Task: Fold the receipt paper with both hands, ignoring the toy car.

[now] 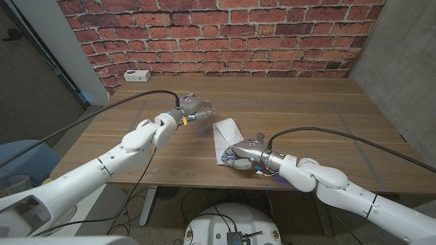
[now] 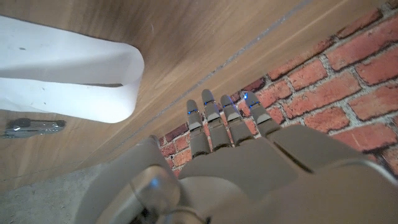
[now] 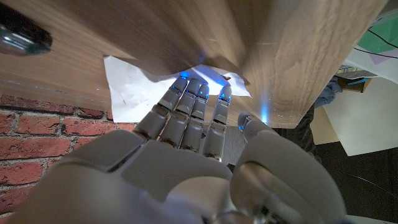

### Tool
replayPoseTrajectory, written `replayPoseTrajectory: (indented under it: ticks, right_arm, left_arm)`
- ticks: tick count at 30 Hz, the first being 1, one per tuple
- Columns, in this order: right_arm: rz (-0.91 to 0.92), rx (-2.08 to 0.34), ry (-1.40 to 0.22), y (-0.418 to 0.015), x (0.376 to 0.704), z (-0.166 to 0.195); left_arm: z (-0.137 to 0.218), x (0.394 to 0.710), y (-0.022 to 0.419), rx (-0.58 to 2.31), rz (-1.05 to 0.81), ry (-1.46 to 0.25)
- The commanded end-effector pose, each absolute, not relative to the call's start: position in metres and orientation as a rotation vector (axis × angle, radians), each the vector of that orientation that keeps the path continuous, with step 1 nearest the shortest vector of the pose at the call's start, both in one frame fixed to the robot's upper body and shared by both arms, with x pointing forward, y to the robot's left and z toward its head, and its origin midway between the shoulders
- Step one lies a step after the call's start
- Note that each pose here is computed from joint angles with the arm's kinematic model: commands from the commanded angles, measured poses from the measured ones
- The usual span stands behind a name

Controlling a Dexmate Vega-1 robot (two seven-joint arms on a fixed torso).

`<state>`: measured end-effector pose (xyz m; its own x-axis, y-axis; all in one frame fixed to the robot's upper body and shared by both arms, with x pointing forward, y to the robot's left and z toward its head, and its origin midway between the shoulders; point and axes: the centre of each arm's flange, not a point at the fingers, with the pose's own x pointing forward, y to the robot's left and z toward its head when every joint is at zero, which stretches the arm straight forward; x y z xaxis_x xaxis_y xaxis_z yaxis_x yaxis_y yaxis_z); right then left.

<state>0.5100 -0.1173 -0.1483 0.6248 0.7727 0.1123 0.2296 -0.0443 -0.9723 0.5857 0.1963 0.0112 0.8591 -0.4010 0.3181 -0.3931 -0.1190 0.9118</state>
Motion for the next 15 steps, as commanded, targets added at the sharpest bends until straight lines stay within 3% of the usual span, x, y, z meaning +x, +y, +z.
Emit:
replayPoseTrajectory:
  ticks: [1,15]
  right_arm:
    - [0.53,-1.573,-0.881,-0.12,0.509,-0.144]
    - [0.526,-1.563,-0.87,-0.125,0.514,-0.141]
  left_arm:
    - [0.012,0.607,0.178,1.681,-0.304,-0.494]
    - [0.015,0.607,0.16,1.565,-0.557,-0.588]
